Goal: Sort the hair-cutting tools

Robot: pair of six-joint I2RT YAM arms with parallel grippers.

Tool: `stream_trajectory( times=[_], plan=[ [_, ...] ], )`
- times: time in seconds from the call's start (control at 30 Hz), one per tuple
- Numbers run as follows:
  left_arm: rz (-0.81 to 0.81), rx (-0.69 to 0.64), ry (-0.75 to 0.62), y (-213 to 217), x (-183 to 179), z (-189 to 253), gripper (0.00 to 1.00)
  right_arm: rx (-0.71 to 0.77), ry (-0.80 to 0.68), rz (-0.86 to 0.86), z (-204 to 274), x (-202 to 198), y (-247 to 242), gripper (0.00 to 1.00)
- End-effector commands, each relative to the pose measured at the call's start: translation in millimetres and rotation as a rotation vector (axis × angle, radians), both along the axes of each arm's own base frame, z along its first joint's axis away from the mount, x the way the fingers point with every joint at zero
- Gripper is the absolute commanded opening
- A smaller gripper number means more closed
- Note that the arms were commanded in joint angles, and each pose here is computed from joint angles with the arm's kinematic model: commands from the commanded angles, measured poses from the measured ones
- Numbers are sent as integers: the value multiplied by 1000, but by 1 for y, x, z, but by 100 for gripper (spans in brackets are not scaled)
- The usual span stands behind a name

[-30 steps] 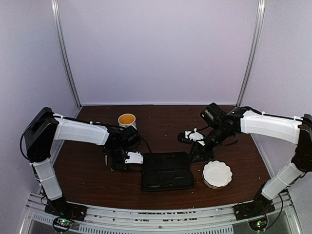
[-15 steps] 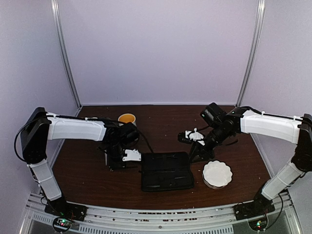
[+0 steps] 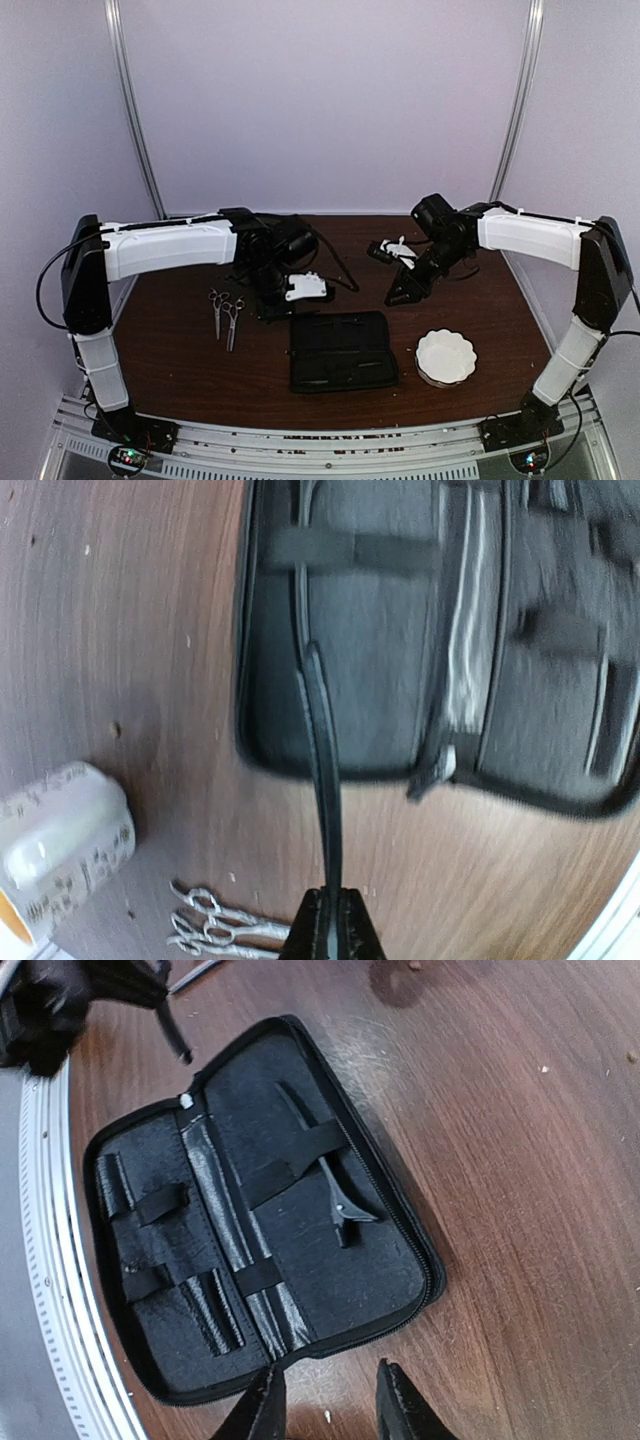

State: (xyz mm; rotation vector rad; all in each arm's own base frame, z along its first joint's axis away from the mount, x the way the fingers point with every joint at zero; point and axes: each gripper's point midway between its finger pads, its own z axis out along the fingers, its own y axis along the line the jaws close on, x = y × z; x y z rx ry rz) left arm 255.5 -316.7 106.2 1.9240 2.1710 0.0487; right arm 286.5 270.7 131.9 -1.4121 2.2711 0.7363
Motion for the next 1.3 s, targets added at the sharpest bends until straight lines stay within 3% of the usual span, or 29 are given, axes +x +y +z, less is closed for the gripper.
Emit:
stream_trajectory(
  times=[0.0,0.47,0.67,1.07,1.27],
  plan=[
    [8,24,48,-14,-2,-11,0,-37,84,-78,-15,14,4,32],
    [2,128,100,-22,-16,-34,0,-137,212,-161,-70,36,8,30],
    [6,120,92,-25,-14,-29,0,-173,229,-177,-84,41,9,21],
    [-5,159,139,-27,-18,-44,0,-208,182,-170,-83,40,9,17],
    [-5,152,158,-28,-22,-44,0,-235,34,-224,-56,57,-3,20]
  ],
)
